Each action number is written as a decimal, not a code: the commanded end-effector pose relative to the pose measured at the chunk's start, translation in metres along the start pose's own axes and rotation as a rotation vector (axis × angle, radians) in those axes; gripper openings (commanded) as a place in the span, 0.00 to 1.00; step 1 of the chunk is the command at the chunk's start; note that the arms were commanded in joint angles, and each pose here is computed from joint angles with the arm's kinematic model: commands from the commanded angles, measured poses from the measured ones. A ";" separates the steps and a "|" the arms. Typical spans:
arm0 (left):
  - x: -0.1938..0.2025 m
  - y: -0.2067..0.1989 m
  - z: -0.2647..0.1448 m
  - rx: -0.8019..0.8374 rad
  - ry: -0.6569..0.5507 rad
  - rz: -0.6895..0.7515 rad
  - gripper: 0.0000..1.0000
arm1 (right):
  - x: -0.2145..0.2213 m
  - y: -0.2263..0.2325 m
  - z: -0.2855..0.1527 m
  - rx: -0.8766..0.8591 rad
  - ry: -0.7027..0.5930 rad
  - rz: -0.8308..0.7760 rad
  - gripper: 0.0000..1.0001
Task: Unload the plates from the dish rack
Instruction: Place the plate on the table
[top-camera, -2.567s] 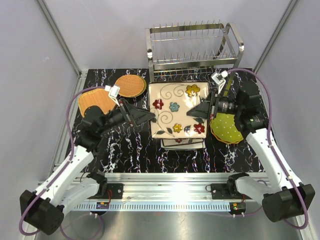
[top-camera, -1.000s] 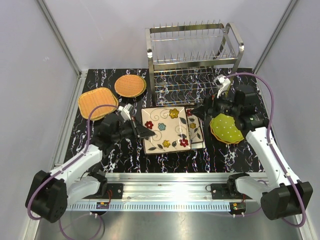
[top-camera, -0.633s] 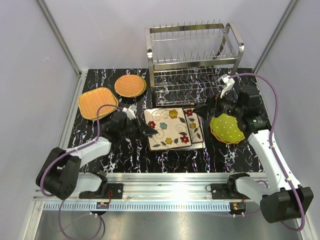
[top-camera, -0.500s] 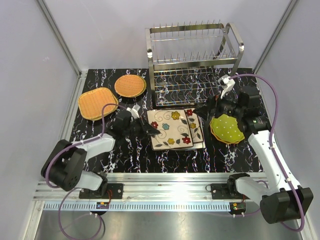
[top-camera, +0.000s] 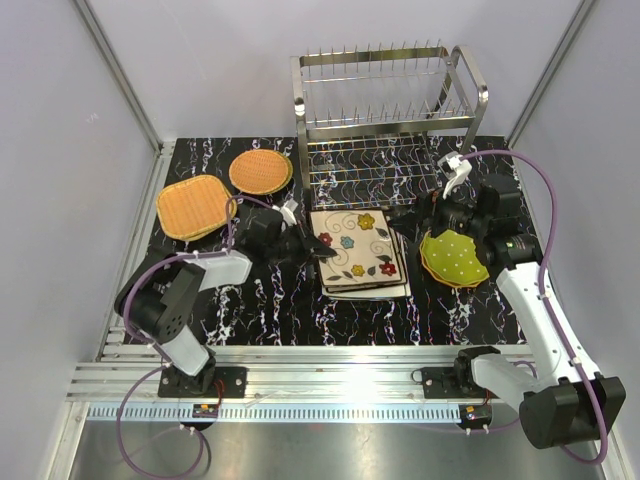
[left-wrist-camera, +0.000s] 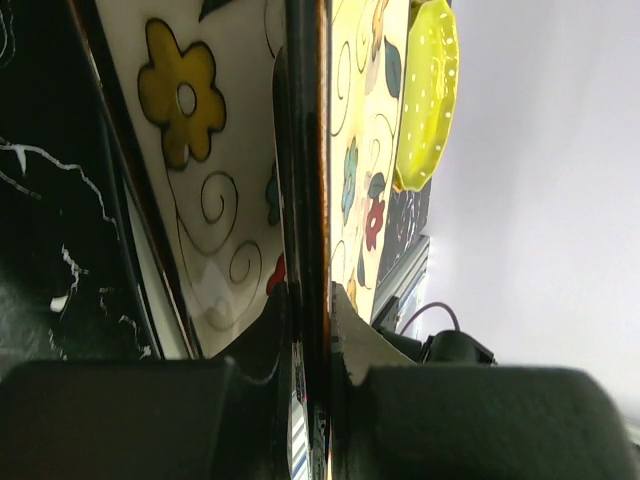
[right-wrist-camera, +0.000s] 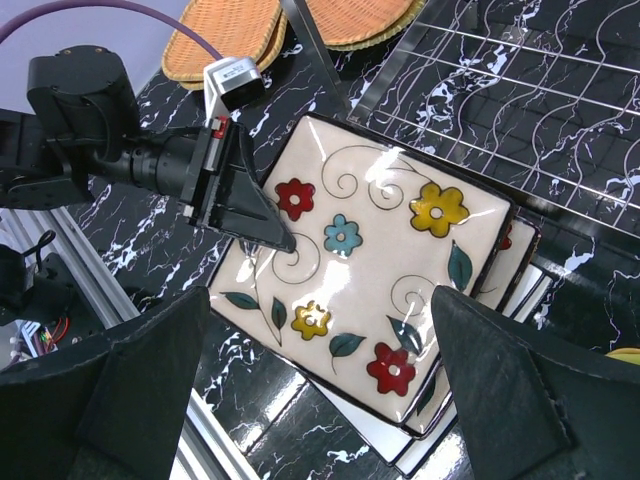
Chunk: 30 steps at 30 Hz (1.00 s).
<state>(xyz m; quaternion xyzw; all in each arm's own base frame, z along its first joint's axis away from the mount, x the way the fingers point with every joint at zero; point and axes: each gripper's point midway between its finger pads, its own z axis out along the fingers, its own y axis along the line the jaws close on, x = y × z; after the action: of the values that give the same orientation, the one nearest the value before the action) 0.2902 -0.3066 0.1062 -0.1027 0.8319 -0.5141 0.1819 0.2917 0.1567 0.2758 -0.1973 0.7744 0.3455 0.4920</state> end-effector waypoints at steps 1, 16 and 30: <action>-0.029 -0.103 -0.003 0.329 -0.085 0.160 0.00 | -0.013 0.001 -0.004 0.009 -0.053 -0.033 1.00; -0.022 -0.095 0.023 0.288 -0.030 0.139 0.06 | -0.011 -0.002 -0.005 0.017 -0.057 -0.024 1.00; -0.019 -0.080 0.024 0.180 -0.012 0.165 0.39 | -0.006 -0.002 -0.007 0.018 -0.057 -0.015 1.00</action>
<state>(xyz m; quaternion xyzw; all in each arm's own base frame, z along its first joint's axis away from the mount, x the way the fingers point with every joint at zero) 0.3038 -0.3415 0.1048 -0.0792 0.8355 -0.5164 0.1703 0.2886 0.1531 0.2695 -0.1864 0.7778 0.3465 0.4902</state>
